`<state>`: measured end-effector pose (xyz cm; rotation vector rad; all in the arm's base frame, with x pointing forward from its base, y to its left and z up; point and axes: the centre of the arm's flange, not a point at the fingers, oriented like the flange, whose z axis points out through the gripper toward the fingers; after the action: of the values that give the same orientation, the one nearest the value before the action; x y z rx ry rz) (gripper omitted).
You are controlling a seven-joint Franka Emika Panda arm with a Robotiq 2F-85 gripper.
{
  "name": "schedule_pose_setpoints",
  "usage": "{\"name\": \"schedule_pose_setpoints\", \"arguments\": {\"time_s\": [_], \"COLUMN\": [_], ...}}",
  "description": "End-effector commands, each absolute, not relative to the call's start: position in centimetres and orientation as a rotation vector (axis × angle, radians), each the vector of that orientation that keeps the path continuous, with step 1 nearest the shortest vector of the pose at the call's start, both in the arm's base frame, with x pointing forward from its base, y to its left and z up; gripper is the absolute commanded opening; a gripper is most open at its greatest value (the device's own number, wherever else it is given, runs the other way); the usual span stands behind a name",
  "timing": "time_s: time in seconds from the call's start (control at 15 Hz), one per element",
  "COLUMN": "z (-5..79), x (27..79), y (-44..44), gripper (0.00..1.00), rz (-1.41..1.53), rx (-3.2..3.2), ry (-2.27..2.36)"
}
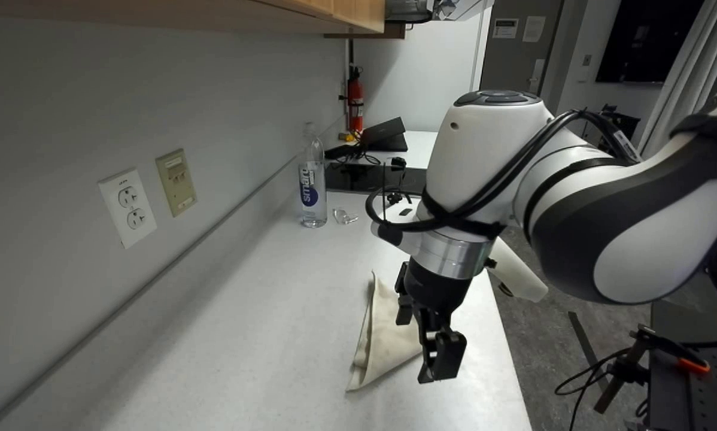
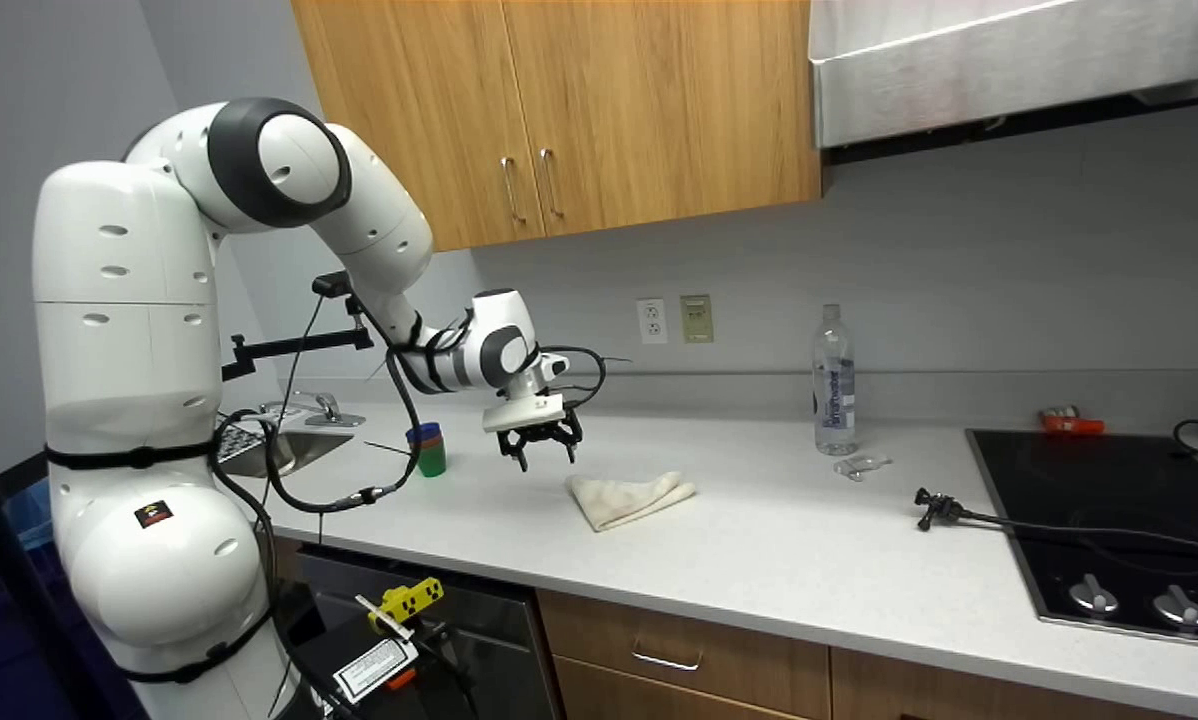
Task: Fold the towel
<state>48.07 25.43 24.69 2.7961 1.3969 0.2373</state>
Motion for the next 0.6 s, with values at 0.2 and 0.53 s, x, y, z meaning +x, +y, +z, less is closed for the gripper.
{"name": "schedule_pose_setpoints", "arguments": {"time_s": [0.2,0.53], "z": [23.4,21.5], "x": [48.4,48.6], "y": [25.7,26.4], "gripper": [1.0,1.0], "rz": [0.237,0.206], "rx": [2.798,2.803], "ry": [1.41,1.429]}}
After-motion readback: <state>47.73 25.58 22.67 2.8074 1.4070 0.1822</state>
